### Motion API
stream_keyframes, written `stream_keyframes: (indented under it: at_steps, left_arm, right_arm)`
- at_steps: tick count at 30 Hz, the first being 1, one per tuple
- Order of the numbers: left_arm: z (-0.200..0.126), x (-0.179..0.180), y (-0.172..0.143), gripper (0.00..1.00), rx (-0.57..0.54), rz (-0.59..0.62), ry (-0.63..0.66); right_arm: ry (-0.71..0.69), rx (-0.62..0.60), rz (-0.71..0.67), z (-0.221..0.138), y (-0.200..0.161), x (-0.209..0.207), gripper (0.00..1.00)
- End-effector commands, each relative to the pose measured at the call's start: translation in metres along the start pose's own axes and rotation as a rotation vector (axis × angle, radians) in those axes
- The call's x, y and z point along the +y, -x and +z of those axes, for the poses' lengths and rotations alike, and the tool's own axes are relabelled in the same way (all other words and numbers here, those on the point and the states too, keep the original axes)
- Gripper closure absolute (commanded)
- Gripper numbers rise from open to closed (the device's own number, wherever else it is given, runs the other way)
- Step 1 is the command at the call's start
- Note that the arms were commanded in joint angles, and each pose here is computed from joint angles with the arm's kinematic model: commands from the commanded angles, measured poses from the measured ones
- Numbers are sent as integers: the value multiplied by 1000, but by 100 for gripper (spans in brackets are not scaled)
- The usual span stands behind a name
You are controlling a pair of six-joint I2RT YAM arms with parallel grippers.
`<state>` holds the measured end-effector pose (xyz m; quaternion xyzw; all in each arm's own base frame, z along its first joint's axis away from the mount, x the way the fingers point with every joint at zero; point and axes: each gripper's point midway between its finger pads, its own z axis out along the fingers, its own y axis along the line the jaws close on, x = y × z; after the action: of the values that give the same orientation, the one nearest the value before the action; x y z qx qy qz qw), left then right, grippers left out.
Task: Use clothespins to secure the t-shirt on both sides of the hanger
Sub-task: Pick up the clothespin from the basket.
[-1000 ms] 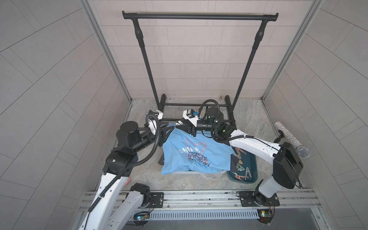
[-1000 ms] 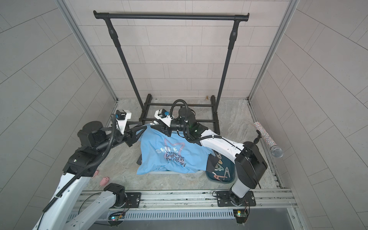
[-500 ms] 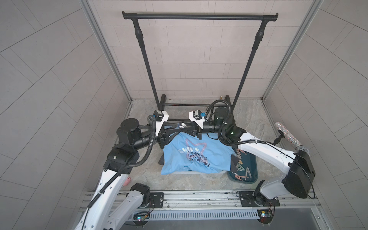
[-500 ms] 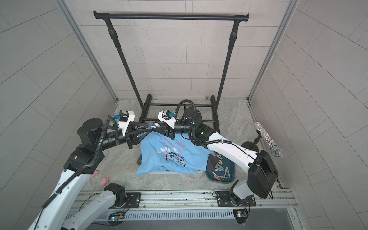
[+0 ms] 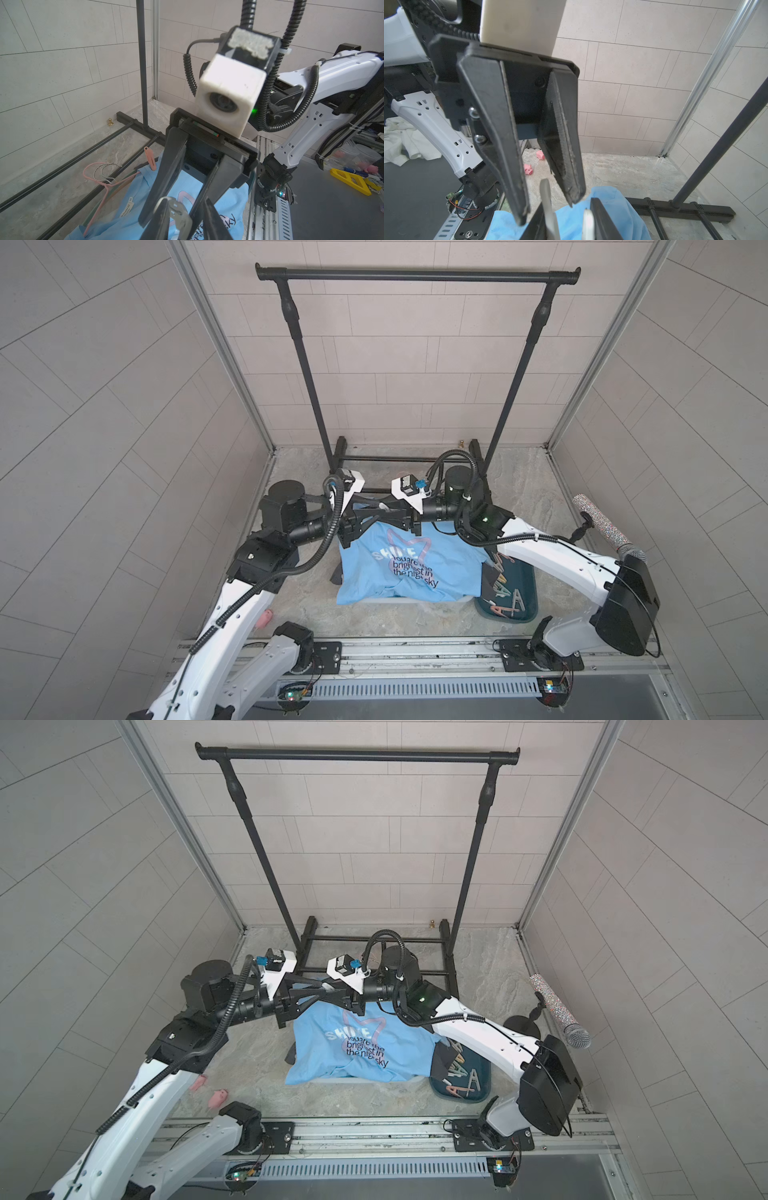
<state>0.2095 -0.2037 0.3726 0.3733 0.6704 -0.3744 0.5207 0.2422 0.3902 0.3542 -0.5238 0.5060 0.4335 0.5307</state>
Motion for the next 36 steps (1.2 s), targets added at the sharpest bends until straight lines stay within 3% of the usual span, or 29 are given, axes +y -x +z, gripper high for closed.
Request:
stream_keyframes:
  at_steps: [1, 10, 13, 15, 19, 21, 24, 30, 36]
  left_arm:
    - [-6, -8, 12, 76, -29, 55, -9]
    - [-7, -22, 13, 100, -32, 40, -68]
    - [-10, -21, 10, 100, -13, 70, -49]
    - [-11, -20, 4, 100, 28, 90, -32]
    - [-11, -22, -9, 100, 119, 148, -19]
    - [-9, -27, -16, 100, 153, 183, -32]
    - [-4, -33, -30, 100, 217, 248, -57]
    - [-1, -45, -38, 100, 236, 426, -124]
    - [-3, -59, -38, 100, 194, 569, -176]
  right_arm:
    - [17, -67, -45, -7, 33, 7, 66]
    - [33, -91, -7, -8, 39, 10, 65]
    - [27, -72, -1, -10, 39, 11, 51]
    - [-2, -30, -12, -16, 35, 11, 35]
    - [-78, 146, -29, -34, 16, 10, 17]
    - [-108, 278, -11, -49, -1, 12, 17]
    - [-132, 435, 0, -74, -24, 21, 28]
    - [-106, 442, -72, -100, -23, 46, 24]
    - [-65, 436, -32, -88, -32, 50, 28]
